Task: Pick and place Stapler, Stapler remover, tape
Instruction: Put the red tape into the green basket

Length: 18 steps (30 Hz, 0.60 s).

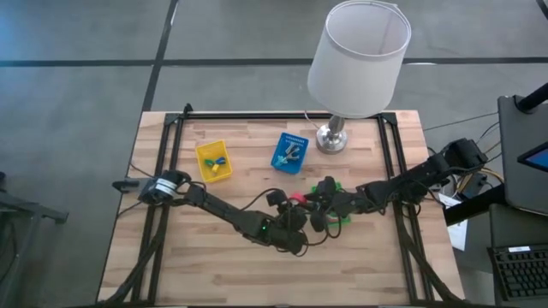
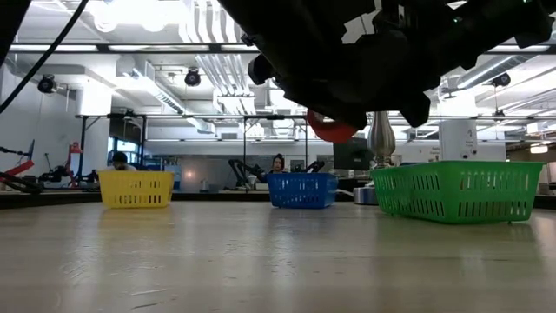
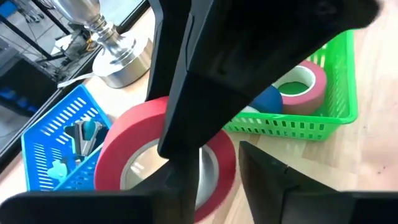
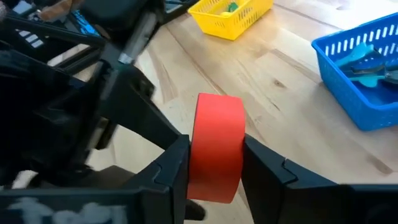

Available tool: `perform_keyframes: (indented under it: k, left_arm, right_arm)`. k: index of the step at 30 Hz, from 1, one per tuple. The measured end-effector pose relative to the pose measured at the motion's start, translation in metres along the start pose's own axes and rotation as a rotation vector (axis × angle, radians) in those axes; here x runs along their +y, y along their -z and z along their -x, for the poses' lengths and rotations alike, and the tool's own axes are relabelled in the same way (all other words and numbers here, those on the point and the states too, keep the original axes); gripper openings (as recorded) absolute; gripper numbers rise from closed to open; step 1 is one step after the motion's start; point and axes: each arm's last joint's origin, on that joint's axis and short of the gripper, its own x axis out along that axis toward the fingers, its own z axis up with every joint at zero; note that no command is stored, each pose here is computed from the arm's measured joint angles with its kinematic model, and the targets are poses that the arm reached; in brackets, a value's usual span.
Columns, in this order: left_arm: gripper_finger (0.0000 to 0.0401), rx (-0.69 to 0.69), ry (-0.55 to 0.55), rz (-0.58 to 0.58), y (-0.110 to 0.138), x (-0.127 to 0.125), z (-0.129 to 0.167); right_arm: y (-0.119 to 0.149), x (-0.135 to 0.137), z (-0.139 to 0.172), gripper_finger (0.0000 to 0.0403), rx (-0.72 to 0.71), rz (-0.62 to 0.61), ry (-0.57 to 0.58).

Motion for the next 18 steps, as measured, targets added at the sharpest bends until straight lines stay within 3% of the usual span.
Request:
perform_keyframes:
  k: [9, 18]
  left_arm:
    - [0.0156, 0.036, 0.076, 0.042, 0.002, -0.003, 0.001]
    - [0.0154, 0.057, 0.106, 0.071, 0.006, -0.004, 0.003]
  right_arm:
    - [0.011, -0.006, 0.002, 0.0116, 0.087, -0.010, 0.070]
    - [0.013, 0.000, 0.018, 0.0116, 0.114, -0.012, 0.044]
